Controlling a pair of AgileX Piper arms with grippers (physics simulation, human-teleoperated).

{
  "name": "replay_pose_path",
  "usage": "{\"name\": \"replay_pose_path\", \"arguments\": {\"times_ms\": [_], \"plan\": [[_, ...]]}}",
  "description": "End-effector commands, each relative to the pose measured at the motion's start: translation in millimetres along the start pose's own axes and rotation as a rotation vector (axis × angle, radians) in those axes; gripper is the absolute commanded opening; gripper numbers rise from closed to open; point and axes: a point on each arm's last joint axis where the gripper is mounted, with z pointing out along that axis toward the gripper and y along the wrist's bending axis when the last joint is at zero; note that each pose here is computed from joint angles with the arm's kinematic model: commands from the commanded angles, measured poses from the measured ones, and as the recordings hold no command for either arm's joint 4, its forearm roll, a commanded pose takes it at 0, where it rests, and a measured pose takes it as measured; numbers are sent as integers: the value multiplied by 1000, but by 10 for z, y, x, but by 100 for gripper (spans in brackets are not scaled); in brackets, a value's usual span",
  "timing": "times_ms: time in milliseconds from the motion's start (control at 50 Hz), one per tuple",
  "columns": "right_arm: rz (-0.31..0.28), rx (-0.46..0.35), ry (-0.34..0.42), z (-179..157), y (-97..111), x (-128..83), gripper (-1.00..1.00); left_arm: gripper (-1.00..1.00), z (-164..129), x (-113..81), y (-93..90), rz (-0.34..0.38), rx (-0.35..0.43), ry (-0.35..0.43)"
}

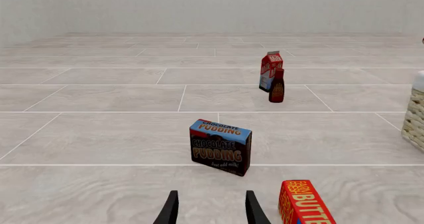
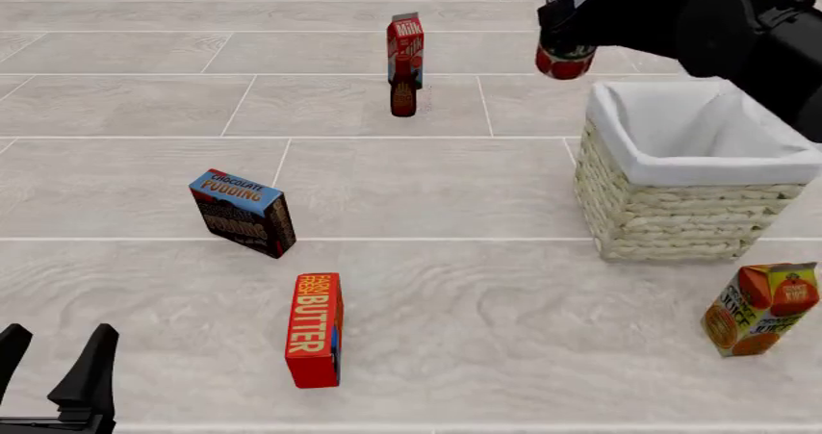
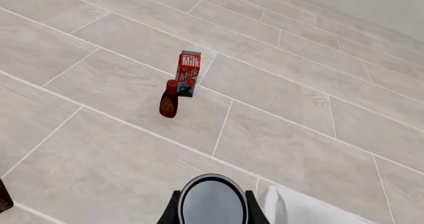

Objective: Pick the tomato sauce and place it in the basket.

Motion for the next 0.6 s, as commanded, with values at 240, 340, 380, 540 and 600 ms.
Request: {"name": "replay_pose_path", "arguments": {"times_ms": [240,340,380,540,600], "plan": [[40,117,-14,-180,-447,-81,-100,100,0,0,0,0,0,0],[47,129,-12,-179,-494,-70,-100,100,0,0,0,0,0,0],[53,139,-11,-178,-532,-56,-100,100,0,0,0,0,0,0],[66,171,-4,-167,-646,18,-100,100,0,0,0,0,0,0],[74,186,0,-154,-701,60,-100,100,0,0,0,0,0,0]]}}
